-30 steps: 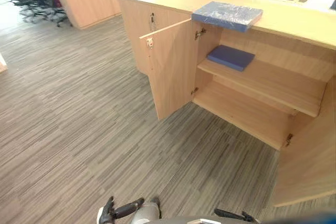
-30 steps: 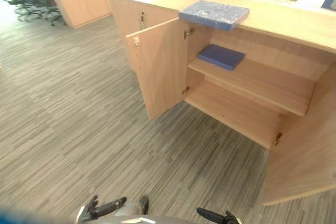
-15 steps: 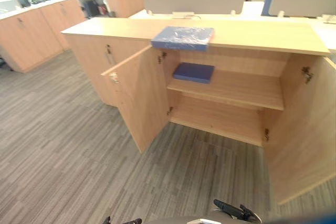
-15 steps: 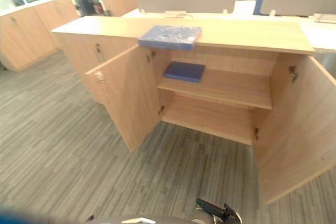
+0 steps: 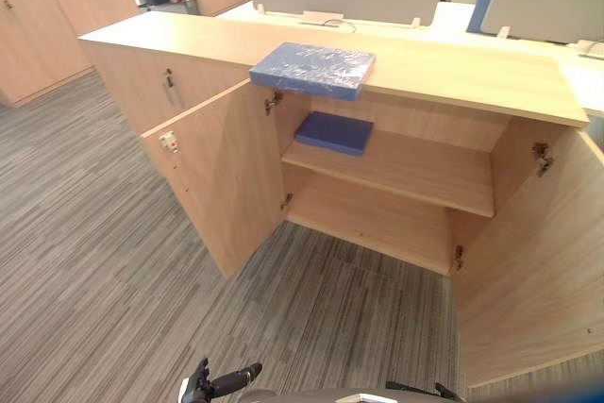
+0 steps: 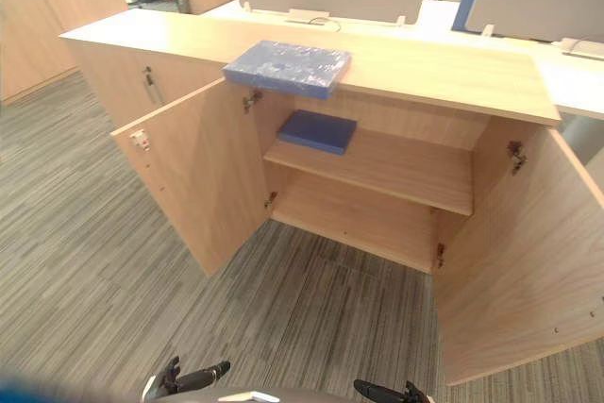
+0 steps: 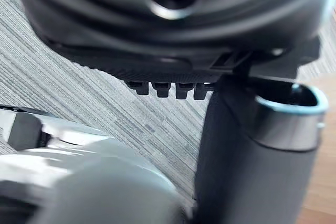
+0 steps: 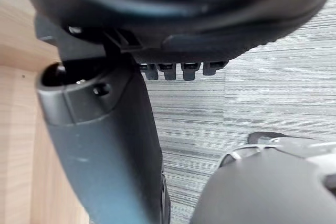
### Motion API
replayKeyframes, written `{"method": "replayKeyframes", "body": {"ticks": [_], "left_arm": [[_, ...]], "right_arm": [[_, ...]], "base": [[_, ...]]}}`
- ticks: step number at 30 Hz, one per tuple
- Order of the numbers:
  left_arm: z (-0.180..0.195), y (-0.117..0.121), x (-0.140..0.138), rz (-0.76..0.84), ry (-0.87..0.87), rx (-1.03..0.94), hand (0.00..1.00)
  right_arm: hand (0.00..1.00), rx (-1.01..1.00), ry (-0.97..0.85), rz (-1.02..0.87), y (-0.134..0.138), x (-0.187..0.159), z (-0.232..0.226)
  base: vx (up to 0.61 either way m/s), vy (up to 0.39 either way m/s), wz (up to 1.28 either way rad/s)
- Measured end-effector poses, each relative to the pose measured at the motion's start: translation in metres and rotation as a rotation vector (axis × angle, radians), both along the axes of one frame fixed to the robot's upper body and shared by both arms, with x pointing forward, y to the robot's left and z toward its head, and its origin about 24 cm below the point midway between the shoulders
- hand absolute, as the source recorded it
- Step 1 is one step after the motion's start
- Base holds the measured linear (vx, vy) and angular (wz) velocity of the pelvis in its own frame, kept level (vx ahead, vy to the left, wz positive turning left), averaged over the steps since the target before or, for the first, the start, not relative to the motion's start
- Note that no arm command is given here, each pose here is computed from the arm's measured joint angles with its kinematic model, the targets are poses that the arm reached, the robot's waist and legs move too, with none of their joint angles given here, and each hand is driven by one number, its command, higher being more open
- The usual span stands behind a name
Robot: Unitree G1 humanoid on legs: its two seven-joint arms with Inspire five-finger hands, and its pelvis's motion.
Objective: Walk over to the cabinet, pick up the folder, carry it to the office cabinet, place the folder inside the office cabinet, then close the office cabinet door
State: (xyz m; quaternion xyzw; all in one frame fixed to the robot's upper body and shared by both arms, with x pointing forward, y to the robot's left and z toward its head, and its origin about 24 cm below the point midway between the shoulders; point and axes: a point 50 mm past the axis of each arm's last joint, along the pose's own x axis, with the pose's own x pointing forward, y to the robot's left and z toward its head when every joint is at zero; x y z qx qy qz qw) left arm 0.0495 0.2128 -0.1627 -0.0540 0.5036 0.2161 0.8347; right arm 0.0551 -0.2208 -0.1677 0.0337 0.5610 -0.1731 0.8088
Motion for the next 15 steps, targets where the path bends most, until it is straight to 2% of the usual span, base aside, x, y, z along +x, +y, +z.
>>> {"method": "replayKeyframes", "body": {"ticks": [5,7,10,15], "left_arm": [[0.003,0.001,0.015,-0.037,-0.058,0.003,1.00],[0.002,-0.006,0.016,-0.070,-0.057,-0.005,1.00],[0.006,0.010,0.023,-0.071,-0.064,0.039,1.00],[0.000,0.009,0.012,-0.047,0.006,0.024,1.00]], "right_arm": [[1.00,0.031,-0.052,-0.034,0.009,0.024,0.001],[1.00,0.022,-0.070,-0.030,0.006,0.028,0.003],[1.00,0.087,-0.082,-0.005,0.035,0.034,0.000],[1.00,0.102,-0.070,-0.004,0.037,0.027,-0.002]], "base": [[0.23,0.200,-0.92],[0.27,0.259,-0.46],[0.21,0.151,0.16],[0.13,0.096,0.15]]}}
